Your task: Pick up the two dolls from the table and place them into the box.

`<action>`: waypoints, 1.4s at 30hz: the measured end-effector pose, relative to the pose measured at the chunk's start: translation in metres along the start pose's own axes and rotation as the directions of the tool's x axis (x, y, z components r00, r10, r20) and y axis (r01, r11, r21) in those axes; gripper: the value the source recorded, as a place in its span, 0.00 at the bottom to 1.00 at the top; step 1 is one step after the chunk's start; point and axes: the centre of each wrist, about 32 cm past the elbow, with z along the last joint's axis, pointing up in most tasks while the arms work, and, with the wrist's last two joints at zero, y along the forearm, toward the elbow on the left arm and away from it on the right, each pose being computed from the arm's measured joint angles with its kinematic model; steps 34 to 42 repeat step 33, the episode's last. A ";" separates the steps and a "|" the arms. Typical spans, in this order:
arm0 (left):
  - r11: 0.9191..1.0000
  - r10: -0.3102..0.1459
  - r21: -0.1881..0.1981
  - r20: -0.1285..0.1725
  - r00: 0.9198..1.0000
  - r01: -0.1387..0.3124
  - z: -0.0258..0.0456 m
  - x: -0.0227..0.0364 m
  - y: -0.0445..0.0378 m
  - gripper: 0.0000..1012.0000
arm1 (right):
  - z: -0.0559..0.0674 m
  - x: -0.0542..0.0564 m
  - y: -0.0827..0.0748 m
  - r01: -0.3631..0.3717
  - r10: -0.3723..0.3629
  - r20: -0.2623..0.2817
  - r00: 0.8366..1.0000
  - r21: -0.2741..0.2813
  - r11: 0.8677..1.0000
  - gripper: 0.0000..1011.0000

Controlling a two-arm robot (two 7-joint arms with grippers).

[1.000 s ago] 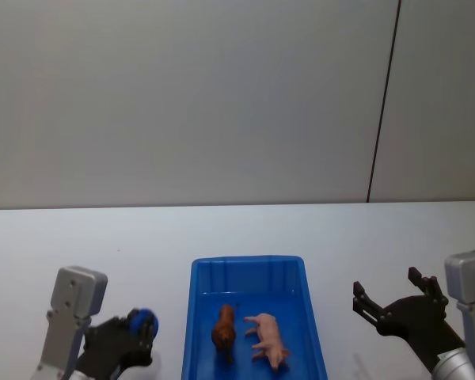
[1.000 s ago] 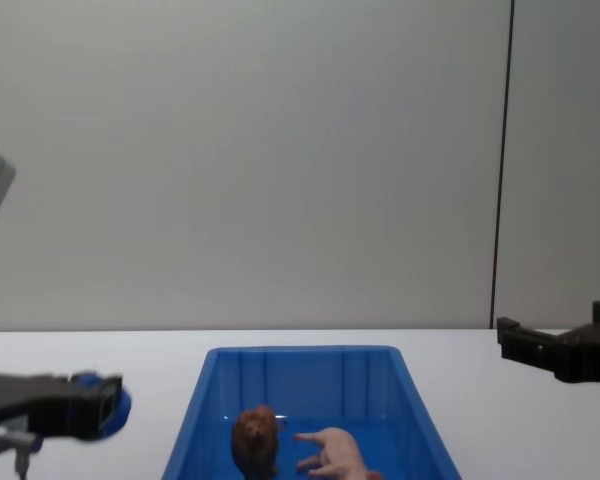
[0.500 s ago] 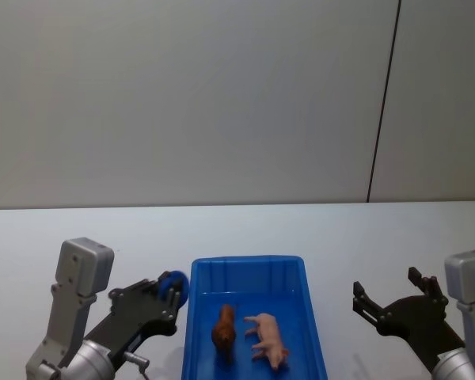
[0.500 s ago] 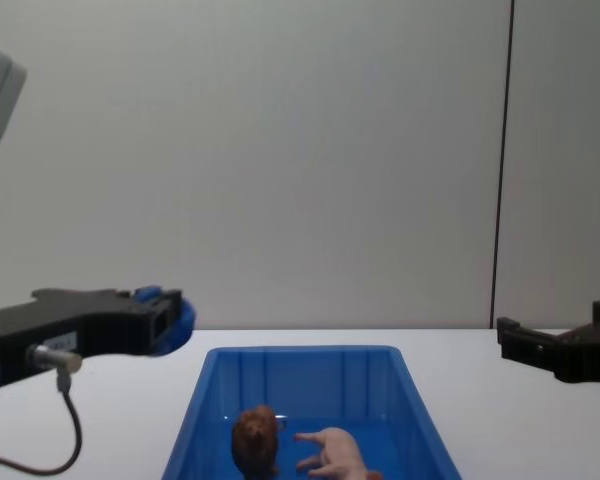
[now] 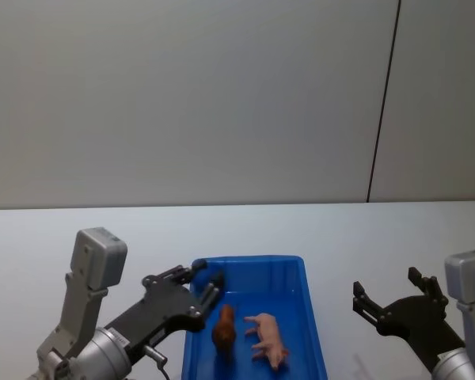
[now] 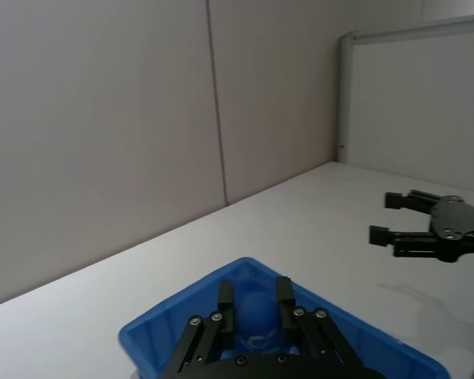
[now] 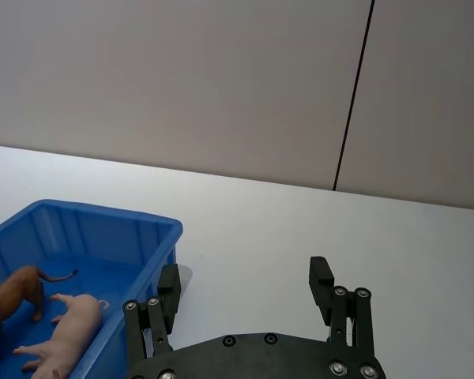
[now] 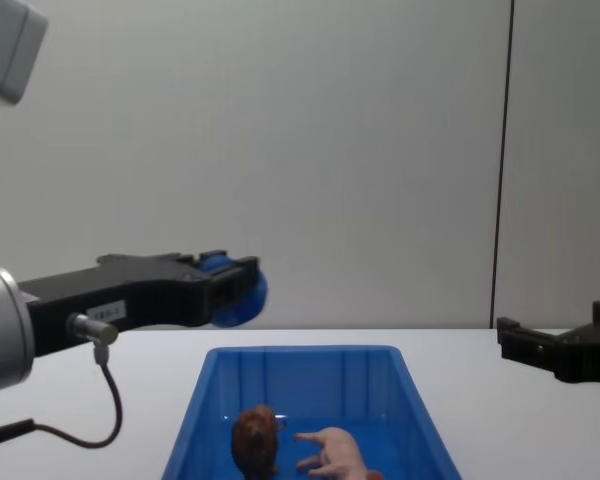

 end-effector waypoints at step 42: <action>0.946 -0.321 -0.047 0.013 0.947 0.321 0.0029 0.0082 -0.0218 0.99 | 0.000 0.000 0.000 0.000 0.000 0.000 1.000 0.000 1.000 0.99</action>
